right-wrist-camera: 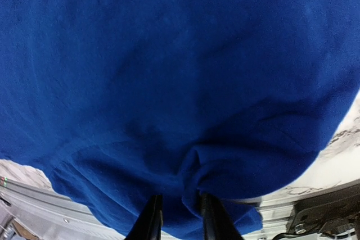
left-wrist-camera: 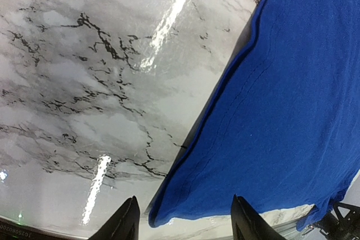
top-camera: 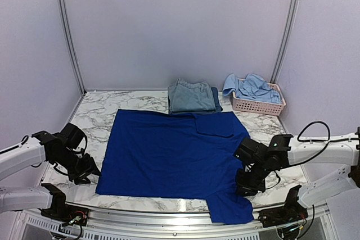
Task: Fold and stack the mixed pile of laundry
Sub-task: Pick up the flattened T-shirt from the center of the board.
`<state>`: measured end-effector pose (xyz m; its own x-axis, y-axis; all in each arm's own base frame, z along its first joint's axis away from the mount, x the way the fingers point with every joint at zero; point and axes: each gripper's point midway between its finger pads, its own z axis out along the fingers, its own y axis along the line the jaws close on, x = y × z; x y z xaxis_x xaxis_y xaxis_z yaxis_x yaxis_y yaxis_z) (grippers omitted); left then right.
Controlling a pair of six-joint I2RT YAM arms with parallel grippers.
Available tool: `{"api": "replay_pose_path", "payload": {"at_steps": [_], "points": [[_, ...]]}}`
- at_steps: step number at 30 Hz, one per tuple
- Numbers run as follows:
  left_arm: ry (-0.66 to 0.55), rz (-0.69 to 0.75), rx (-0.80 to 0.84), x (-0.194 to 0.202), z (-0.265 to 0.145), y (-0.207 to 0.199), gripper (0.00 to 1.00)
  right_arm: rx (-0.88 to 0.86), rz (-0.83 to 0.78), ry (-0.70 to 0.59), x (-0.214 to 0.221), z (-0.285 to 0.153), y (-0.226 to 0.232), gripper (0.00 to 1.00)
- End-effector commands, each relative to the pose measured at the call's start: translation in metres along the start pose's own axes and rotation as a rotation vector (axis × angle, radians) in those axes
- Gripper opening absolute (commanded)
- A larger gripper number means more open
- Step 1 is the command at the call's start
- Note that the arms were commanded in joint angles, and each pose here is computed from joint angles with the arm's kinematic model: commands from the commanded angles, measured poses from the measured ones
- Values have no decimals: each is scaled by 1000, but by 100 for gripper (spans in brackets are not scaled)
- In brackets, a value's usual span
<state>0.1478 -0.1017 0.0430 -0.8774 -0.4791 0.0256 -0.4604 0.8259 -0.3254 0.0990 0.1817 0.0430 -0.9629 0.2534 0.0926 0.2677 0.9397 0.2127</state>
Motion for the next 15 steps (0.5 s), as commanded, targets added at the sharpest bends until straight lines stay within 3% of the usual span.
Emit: {"api": "replay_pose_path", "payload": {"at_steps": [1, 12, 15], "points": [[-4, 11, -10, 0, -5, 0, 57, 35, -34, -11, 1, -7, 1, 25], [6, 7, -27, 3, -1, 6, 58, 93, -60, 31, 12, 13, -24, 32], [11, 10, -27, 4, 0, 6, 58, 92, -68, 37, 13, 20, -25, 29]]}}
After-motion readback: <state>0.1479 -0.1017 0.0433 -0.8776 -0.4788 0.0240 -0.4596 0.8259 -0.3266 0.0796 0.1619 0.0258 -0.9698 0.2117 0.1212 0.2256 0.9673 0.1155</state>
